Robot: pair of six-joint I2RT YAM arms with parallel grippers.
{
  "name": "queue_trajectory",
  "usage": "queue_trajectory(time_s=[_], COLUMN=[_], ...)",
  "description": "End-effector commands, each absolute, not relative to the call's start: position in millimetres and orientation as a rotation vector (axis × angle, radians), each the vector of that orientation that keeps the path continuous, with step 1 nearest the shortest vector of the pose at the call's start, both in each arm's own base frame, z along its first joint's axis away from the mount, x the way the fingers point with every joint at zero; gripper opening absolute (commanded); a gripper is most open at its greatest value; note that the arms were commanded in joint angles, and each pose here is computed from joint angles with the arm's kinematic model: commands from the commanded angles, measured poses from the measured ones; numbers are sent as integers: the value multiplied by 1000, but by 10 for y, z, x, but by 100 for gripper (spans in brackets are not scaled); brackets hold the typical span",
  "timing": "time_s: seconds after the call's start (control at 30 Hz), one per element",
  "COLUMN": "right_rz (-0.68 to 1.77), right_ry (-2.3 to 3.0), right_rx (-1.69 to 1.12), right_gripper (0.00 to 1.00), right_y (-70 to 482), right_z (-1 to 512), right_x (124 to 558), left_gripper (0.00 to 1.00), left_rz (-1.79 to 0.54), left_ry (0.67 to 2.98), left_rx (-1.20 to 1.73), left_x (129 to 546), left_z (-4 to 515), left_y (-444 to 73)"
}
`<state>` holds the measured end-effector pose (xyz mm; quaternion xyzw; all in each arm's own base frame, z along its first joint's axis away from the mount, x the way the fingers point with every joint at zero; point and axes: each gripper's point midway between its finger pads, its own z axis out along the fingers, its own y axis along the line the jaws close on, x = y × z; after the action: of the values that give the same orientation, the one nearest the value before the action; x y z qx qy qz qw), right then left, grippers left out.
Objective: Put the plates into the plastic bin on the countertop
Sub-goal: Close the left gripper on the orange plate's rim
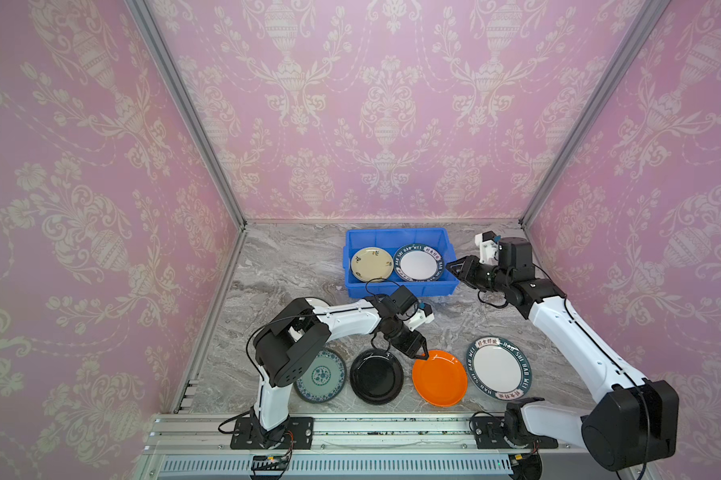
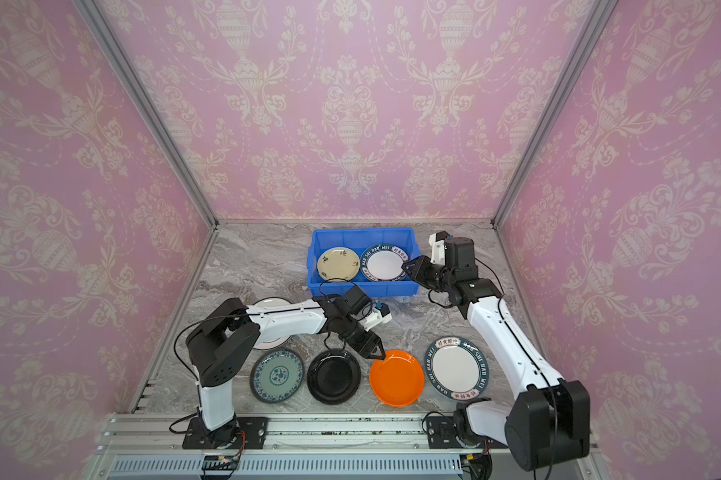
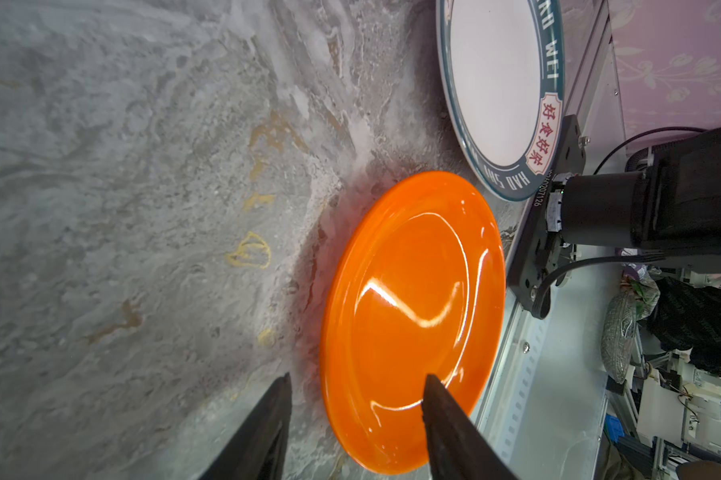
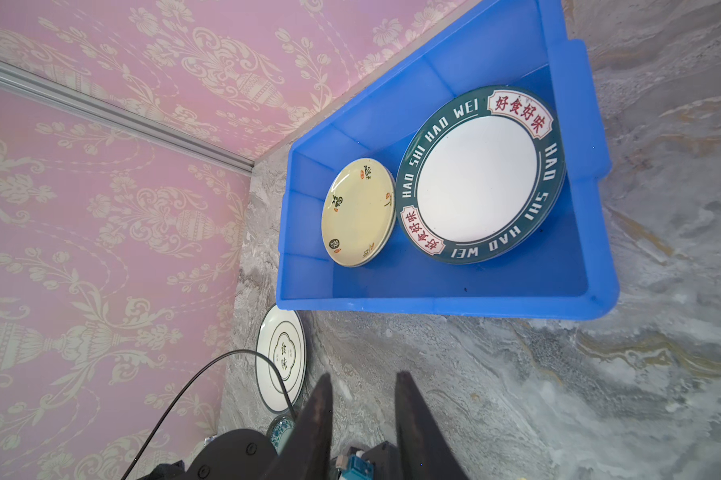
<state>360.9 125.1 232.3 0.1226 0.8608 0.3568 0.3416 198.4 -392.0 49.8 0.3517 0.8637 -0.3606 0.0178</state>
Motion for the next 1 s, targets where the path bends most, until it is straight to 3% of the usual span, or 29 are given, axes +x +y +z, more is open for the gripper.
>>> queue_trajectory(time_s=[0.0, 0.6, 0.87, 0.97], right_rz=[928, 928, 933, 936], right_ry=[2220, 2224, 2236, 2236], right_rx=[317, 350, 376, 381], right_gripper=[27, 27, 27, 27], right_y=[1211, 1088, 1021, 1011], right_z=[2323, 2178, 2068, 2048], right_x=[3561, 3558, 3551, 3547], left_gripper=[48, 26, 2, 0], left_rz=[-1097, -1168, -1203, -1207], left_ry=[2731, 2832, 2850, 2845], left_rx=[1120, 1083, 1070, 1064], left_x=[1963, 1879, 1867, 1899], left_z=[427, 185, 162, 209], left_y=[-3930, -3979, -4010, -3994])
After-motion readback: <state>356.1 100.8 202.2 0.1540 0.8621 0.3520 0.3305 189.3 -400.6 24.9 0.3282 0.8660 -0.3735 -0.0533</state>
